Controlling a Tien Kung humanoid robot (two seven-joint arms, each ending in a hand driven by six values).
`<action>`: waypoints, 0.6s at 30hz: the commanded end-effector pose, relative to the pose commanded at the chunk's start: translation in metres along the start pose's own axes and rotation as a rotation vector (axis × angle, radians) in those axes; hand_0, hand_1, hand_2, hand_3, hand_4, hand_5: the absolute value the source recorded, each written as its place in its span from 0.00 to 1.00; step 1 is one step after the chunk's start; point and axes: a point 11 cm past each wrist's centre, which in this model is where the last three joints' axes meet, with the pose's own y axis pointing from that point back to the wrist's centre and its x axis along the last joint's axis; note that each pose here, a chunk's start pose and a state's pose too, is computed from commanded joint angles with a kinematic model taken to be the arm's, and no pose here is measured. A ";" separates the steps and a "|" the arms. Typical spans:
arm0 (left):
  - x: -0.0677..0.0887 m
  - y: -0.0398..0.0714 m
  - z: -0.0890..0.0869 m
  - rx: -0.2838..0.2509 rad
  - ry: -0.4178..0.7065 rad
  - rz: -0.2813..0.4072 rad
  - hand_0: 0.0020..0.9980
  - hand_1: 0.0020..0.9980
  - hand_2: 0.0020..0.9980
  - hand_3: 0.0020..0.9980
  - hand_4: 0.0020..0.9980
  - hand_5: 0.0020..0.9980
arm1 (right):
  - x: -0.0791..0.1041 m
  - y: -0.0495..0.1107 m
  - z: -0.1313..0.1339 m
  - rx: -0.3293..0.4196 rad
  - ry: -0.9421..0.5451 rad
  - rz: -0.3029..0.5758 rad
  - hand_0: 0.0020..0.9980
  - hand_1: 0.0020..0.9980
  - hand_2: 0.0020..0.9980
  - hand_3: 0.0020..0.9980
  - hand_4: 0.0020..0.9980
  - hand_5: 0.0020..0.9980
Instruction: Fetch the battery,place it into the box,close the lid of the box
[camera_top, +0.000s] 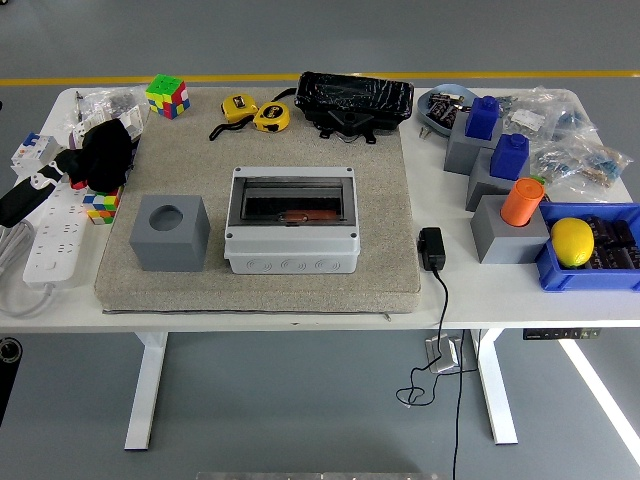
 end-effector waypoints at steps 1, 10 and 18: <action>0.000 0.000 0.000 -0.001 -0.002 0.001 1.00 1.00 1.00 1.00 1.00 1.00 | 0.000 0.000 0.000 0.000 0.001 0.000 0.88 0.80 0.75 0.78 1.00 1.00; 0.003 -0.003 0.007 -0.021 0.000 0.010 1.00 1.00 1.00 1.00 1.00 1.00 | -0.003 0.000 -0.004 0.005 -0.011 -0.004 0.88 0.81 0.75 0.78 1.00 1.00; 0.004 -0.005 0.009 -0.025 -0.002 0.013 1.00 1.00 1.00 1.00 1.00 1.00 | -0.007 0.000 -0.008 0.013 -0.027 -0.010 0.88 0.81 0.75 0.78 1.00 1.00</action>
